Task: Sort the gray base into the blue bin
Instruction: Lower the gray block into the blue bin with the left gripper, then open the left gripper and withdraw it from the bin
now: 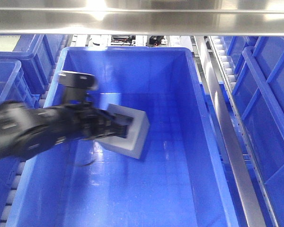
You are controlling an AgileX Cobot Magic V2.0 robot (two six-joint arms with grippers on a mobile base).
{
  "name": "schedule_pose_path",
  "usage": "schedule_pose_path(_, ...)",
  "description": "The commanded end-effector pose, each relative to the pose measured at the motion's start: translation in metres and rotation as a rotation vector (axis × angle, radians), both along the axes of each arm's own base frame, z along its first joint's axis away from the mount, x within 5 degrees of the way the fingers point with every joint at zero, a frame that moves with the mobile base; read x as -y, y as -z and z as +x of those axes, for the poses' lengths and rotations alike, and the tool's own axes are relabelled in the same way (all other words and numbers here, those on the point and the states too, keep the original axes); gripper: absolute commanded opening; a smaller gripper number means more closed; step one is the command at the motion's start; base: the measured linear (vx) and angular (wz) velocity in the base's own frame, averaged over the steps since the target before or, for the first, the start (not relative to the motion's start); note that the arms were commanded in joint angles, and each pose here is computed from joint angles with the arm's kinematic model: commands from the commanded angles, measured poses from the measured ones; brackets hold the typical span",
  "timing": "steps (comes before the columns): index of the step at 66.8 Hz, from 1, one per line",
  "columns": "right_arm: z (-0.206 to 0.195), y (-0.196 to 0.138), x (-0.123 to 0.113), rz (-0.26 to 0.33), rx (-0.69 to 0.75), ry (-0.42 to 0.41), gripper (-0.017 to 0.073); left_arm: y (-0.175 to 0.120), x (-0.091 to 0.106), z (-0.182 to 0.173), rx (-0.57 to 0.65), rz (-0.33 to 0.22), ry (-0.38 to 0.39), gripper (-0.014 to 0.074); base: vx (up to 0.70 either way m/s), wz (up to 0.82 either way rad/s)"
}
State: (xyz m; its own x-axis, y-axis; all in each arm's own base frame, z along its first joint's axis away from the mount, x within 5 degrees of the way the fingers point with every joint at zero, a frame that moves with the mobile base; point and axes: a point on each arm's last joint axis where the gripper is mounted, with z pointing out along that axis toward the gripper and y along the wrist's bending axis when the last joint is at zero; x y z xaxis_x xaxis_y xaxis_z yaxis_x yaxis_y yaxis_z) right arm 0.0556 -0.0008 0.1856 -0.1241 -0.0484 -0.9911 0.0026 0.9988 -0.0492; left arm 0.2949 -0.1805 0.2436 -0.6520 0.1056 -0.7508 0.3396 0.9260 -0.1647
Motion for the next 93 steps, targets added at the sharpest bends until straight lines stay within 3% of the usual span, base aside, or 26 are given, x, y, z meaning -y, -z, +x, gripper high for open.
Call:
schedule_pose_path(1, 0.000, -0.005, 0.000, -0.015, 0.074, 0.002, -0.0005, -0.022, 0.011, 0.011, 0.076, -0.105, -0.006, 0.0024, 0.00, 0.00)
schedule_pose_path(19, 0.000, -0.005, 0.000, -0.015, 0.074, 0.002, -0.0005, -0.003, 0.019, 0.029, -0.026, -0.022, -0.042, 0.0076, 0.00, 0.00)
schedule_pose_path(55, 0.000, -0.005, 0.000, -0.015, 0.073, 0.002, -0.0005, -0.009, 0.019, 0.027, -0.014, -0.043, -0.042, 0.0394, 0.00, 0.00)
schedule_pose_path(74, 0.000, -0.005, 0.000, -0.015, 0.074, 0.002, -0.0005, -0.034, 0.006, 0.012, 0.049, 0.010, -0.021, 0.0397, 0.00, 0.00)
schedule_pose_path(93, 0.000, -0.005, 0.000, -0.015, 0.074, 0.002, -0.0005, -0.052, -0.022, -0.032, 0.175, 0.019, 0.041, 0.0397, 0.00, 0.00)
